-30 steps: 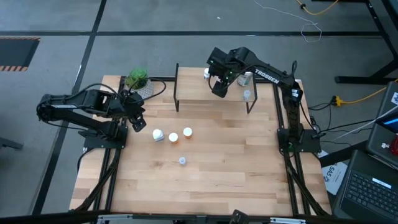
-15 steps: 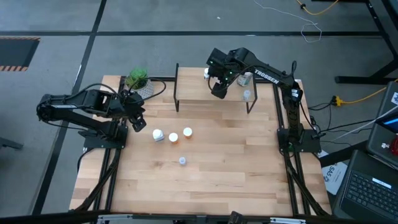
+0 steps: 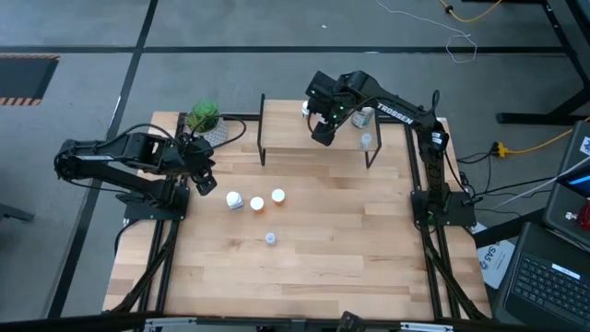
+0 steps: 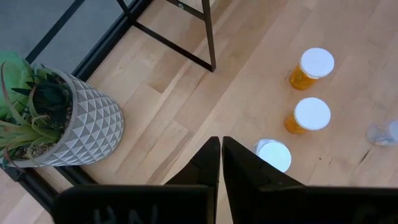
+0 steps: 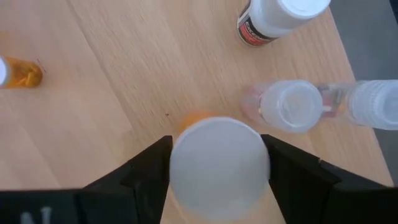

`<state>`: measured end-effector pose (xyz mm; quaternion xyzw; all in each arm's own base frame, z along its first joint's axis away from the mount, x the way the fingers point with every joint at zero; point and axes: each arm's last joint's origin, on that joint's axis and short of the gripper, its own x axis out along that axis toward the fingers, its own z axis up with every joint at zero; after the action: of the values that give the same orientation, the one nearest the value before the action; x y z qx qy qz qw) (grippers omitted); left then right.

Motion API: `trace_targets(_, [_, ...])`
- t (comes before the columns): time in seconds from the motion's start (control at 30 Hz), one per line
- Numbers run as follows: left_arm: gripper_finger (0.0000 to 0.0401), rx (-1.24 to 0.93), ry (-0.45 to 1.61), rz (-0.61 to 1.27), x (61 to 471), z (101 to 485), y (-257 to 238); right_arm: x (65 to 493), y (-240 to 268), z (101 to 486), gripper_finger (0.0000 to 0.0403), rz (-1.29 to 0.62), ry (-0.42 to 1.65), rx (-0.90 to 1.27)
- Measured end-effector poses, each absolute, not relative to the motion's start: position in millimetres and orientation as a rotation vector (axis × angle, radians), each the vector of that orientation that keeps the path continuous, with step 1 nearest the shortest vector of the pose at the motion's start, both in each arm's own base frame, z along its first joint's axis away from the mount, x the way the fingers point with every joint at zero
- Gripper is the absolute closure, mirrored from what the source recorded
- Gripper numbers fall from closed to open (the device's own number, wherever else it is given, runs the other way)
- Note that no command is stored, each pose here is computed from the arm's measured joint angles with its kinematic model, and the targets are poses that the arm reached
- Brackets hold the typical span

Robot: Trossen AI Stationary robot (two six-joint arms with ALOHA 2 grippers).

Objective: Pick and place medicine bottles onto shelf by color
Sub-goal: Put the orange pill bottle on the shelf, then put the transparent pill bottle on the shelf

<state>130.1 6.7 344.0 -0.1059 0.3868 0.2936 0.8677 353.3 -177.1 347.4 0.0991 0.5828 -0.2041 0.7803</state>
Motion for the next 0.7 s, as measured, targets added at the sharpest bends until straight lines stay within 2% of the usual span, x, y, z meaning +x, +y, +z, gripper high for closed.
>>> trace_targets(0.27, [0.0387,-0.222,0.810,0.614,130.1,344.1,6.7,354.7,-177.9,347.8,0.0104,-0.439,1.244,0.204])
trace_targets(0.47, [0.0387,-0.220,0.810,0.613,130.1,344.1,6.7,355.0,-177.9,351.7,0.0099,-0.440,1.226,0.199])
trace_targets(0.7, [0.0387,-0.219,0.811,0.613,130.2,344.0,6.7,354.8,-165.9,376.6,0.0099,-0.457,1.149,0.231])
